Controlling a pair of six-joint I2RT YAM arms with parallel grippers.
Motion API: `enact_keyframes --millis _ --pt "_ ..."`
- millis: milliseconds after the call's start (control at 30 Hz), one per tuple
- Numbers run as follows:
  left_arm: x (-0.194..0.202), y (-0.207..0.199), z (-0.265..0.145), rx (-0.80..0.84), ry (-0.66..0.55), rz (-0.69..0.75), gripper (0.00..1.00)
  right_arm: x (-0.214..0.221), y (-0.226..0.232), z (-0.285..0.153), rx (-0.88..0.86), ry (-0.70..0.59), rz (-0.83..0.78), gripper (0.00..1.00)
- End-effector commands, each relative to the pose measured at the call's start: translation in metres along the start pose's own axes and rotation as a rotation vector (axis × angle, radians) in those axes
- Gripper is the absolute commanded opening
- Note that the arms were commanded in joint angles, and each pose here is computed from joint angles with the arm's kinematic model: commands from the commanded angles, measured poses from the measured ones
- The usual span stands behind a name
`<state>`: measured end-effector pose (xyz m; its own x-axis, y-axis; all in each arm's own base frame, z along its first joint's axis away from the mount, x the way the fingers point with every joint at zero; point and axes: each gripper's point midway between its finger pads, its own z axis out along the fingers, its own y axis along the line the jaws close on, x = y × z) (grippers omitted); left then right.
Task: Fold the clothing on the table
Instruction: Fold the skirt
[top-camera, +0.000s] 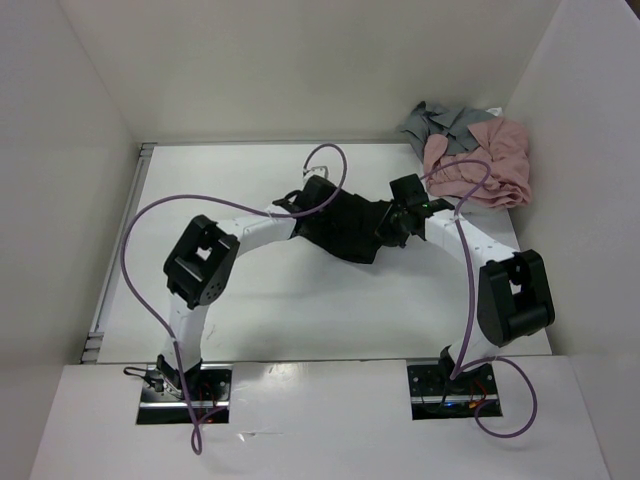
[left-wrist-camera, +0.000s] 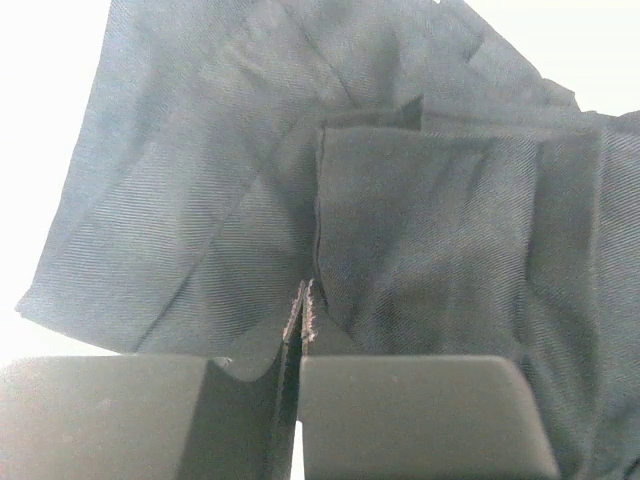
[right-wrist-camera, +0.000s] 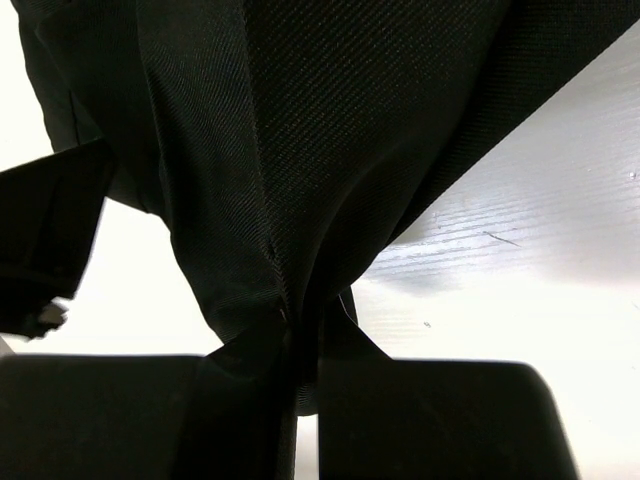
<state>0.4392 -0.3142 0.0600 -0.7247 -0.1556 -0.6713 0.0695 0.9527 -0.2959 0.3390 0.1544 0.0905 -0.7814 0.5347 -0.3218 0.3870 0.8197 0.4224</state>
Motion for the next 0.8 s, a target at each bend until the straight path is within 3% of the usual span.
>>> enact_keyframes --millis 0,233,567,767 --pt "-0.055 -0.013 -0.036 0.014 -0.128 -0.006 0.00 -0.001 0.006 -0.007 -0.028 -0.019 -0.019 0.00" --pt "-0.058 -0.049 -0.051 0.213 -0.115 -0.034 0.00 -0.001 0.006 -0.007 -0.028 -0.019 -0.019 0.00" --pt "0.027 -0.037 0.008 0.221 0.072 -0.063 0.00 -0.006 0.012 -0.018 -0.051 -0.039 -0.029 0.00" --pt "0.046 -0.035 0.017 0.218 0.109 -0.062 0.00 -0.024 0.038 -0.040 -0.115 -0.073 -0.051 0.00"
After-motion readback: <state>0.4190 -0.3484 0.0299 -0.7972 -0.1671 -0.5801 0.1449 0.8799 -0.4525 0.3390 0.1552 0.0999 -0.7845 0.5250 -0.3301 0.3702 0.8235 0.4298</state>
